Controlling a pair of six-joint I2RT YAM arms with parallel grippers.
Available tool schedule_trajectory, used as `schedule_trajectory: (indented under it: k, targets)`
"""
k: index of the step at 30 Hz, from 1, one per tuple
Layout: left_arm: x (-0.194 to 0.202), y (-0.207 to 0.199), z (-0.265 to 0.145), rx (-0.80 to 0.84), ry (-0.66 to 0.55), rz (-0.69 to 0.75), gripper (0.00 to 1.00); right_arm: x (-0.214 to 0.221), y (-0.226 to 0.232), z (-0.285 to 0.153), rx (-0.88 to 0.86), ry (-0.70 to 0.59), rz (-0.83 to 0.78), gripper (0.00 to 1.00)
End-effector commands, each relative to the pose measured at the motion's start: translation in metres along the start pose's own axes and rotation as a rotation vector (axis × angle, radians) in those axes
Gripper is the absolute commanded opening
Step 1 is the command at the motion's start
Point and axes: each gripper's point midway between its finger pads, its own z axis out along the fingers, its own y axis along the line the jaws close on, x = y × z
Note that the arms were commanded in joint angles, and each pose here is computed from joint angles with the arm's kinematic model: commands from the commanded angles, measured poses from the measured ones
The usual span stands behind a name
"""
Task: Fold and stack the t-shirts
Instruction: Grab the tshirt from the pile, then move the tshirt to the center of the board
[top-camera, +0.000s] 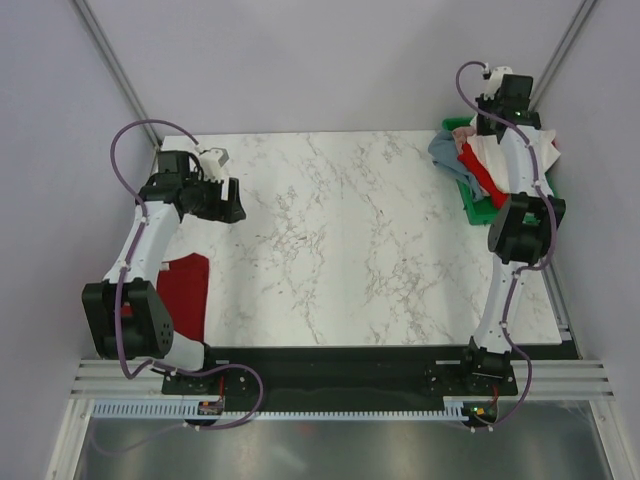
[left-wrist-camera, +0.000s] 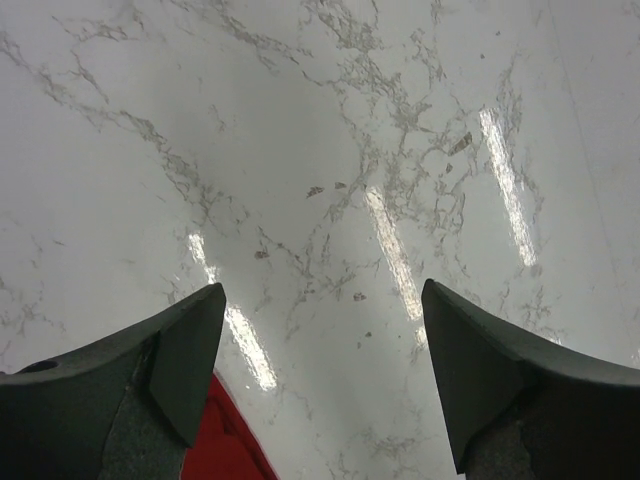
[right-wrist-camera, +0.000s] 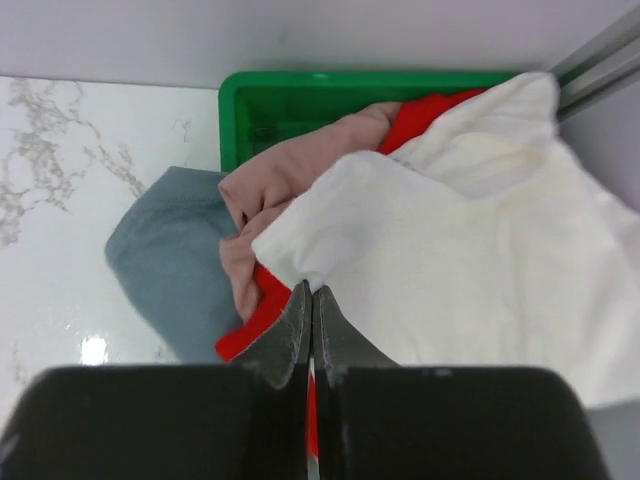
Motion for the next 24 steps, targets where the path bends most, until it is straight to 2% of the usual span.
schedule_trajectory:
  k: [1,6,11,16,19,22,24]
  targets:
    - [-0.044,0.009,-0.021,-0.081,-0.117,0.064,0.89,-0.141,-0.007,-0.142,0.048,-0.399,-0.114,0.0]
    - [-0.076,0.024,-0.022,-0.148,-0.176,-0.032,1.0,-0.176,0.035,-0.242,-0.009,-0.55,-0.274,0.0]
    - [-0.09,0.033,-0.014,-0.148,-0.198,-0.079,1.0,-0.191,0.124,-0.318,-0.142,-0.664,-0.451,0.0]
    - [-0.097,0.046,-0.013,-0.18,-0.219,-0.098,0.91,-0.198,0.215,-0.404,-0.289,-0.798,-0.573,0.0]
    - [-0.098,0.048,-0.014,-0.187,-0.221,-0.083,0.87,-0.204,0.245,-0.445,-0.346,-0.87,-0.569,0.0]
    - [-0.099,0.047,-0.019,-0.191,-0.234,-0.057,0.86,-0.206,0.261,-0.47,-0.391,-0.912,-0.557,0.0]
    - [-0.097,0.046,-0.021,-0.191,-0.233,-0.044,0.86,-0.199,0.266,-0.464,-0.414,-0.886,-0.531,0.0]
